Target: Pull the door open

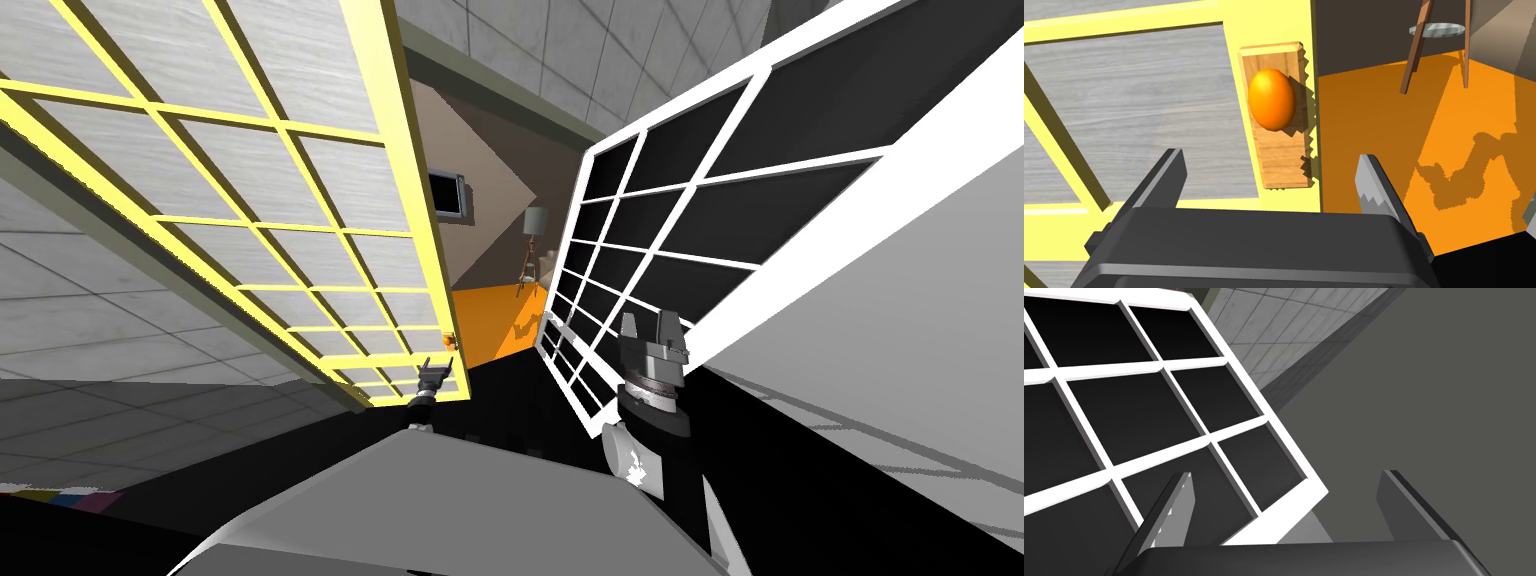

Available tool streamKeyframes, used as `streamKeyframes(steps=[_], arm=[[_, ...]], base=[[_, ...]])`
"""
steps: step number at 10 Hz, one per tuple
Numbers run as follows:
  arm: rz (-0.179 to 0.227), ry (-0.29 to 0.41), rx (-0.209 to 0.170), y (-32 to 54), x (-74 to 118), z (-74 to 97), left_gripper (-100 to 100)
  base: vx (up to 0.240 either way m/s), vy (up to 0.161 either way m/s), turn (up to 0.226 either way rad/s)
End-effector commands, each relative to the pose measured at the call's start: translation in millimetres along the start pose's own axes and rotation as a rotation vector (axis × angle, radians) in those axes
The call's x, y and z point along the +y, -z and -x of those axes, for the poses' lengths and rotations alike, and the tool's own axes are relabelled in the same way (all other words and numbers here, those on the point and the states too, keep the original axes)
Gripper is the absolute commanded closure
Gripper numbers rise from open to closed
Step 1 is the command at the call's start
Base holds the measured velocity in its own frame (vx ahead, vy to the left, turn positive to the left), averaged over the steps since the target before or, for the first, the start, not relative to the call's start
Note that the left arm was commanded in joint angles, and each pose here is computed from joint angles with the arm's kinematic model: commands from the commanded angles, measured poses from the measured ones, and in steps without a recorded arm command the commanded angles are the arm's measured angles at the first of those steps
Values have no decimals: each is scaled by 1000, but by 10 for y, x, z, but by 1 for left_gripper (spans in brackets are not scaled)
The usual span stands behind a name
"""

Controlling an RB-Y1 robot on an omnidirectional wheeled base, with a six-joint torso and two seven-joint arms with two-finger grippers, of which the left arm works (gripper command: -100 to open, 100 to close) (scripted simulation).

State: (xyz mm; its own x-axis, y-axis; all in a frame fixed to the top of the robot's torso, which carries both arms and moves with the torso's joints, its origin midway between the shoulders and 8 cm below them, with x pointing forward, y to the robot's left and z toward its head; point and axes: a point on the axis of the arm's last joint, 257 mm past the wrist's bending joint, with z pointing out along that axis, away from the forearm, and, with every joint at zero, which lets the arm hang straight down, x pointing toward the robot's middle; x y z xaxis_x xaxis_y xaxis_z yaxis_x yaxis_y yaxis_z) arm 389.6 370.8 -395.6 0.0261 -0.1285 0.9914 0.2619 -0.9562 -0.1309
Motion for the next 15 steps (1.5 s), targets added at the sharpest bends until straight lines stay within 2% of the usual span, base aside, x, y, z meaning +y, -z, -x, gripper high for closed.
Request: streamKeyframes(steps=[1, 4, 5, 6, 7, 11, 12, 13, 15], arm=[[-2, 59, -4, 7, 5, 10, -100], [-6, 131, -9, 17, 12, 23, -100], [-5, 114, -8, 15, 11, 20, -100], [-26, 119, -10, 36, -170, 53, -100], [-32, 120, -11, 42, -222, 61, -100], [-80, 120, -11, 97, -641, 110, -100], [-72, 118, -12, 75, -577, 110, -100], [-72, 118, -12, 75, -577, 110, 100], [-72, 118, -12, 75, -577, 110, 100]], base=[[-64, 22, -57], [-45, 16, -45], [-18, 7, -8], [139, 27, -129], [200, 22, -142], [209, 12, -115], [86, 26, -12], [-15, -10, 20], [-27, 2, -4]])
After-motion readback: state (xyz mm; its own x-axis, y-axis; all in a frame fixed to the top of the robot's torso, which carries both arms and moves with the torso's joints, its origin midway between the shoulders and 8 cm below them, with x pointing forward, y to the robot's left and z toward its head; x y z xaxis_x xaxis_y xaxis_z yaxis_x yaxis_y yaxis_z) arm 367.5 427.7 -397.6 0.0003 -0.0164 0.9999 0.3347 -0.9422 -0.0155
